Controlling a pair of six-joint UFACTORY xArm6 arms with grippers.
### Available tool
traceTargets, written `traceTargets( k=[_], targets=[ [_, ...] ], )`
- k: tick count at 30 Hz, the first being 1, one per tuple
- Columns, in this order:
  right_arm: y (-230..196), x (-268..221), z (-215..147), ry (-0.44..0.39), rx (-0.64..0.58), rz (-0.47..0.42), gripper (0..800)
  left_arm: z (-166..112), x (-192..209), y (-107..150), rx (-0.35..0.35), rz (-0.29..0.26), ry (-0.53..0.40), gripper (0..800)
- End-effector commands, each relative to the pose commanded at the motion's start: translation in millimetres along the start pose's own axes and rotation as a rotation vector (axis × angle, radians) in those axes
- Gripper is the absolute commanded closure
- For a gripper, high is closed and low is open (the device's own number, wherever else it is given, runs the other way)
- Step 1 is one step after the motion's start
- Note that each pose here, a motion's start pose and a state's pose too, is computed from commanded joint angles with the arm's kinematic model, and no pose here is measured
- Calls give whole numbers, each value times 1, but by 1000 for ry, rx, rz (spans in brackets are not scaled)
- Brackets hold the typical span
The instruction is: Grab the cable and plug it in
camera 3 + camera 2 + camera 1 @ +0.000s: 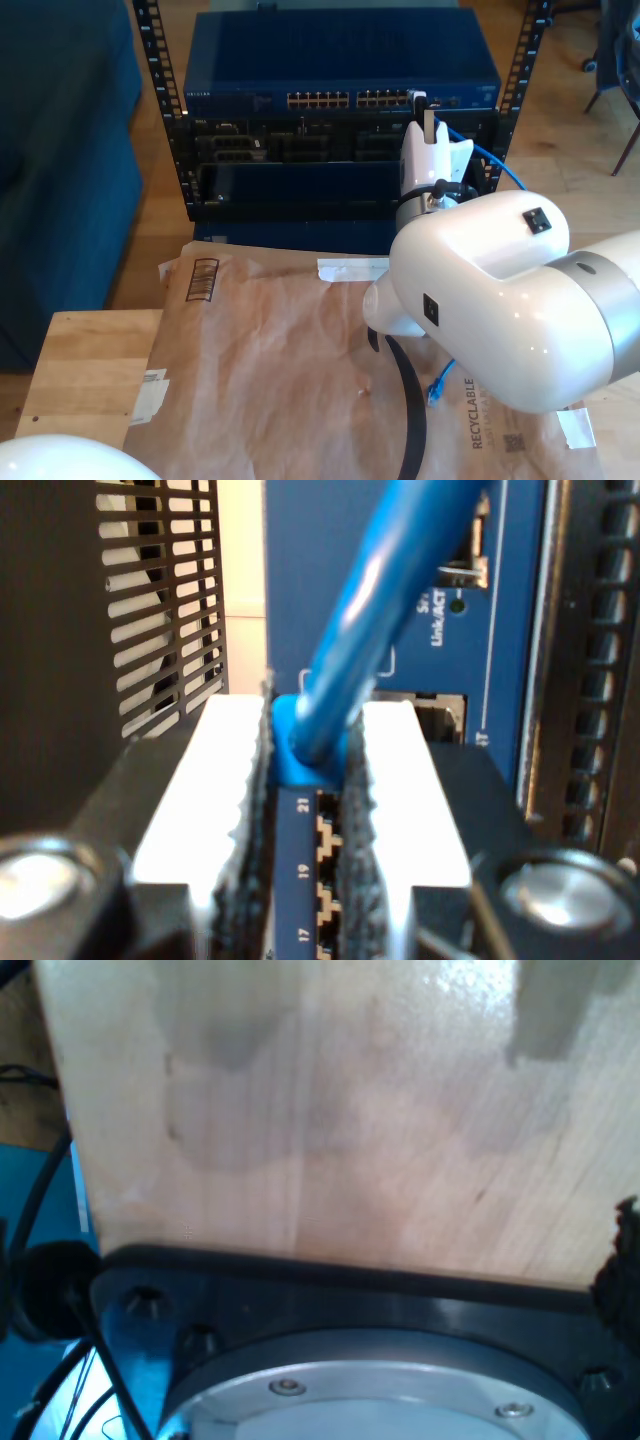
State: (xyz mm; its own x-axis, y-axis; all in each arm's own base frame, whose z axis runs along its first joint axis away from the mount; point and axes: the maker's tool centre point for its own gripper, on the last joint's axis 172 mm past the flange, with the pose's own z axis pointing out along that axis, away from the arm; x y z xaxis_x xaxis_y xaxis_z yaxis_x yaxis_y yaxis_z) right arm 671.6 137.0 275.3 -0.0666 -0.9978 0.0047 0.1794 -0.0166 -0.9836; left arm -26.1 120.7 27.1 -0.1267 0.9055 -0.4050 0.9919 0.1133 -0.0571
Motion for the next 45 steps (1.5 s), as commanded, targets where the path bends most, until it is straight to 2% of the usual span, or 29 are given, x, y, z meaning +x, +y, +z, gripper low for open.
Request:
traceTargets(
  k=[19,27,33,38,45],
  targets=[
    [5,-11,-6,-19,-11,0,800,0,0,0,0,0,2,0],
    [-1,0,-13,0,1,-9,800,0,0,0,0,0,2,0],
    [-5,9,-14,47,7,-7,800,0,0,0,0,0,2,0],
    [-7,3,-18,59,8,5,800,0,0,0,0,0,2,0],
    [-12,3,-6,84,30,31,800,0,0,0,0,0,2,0]
  ],
)
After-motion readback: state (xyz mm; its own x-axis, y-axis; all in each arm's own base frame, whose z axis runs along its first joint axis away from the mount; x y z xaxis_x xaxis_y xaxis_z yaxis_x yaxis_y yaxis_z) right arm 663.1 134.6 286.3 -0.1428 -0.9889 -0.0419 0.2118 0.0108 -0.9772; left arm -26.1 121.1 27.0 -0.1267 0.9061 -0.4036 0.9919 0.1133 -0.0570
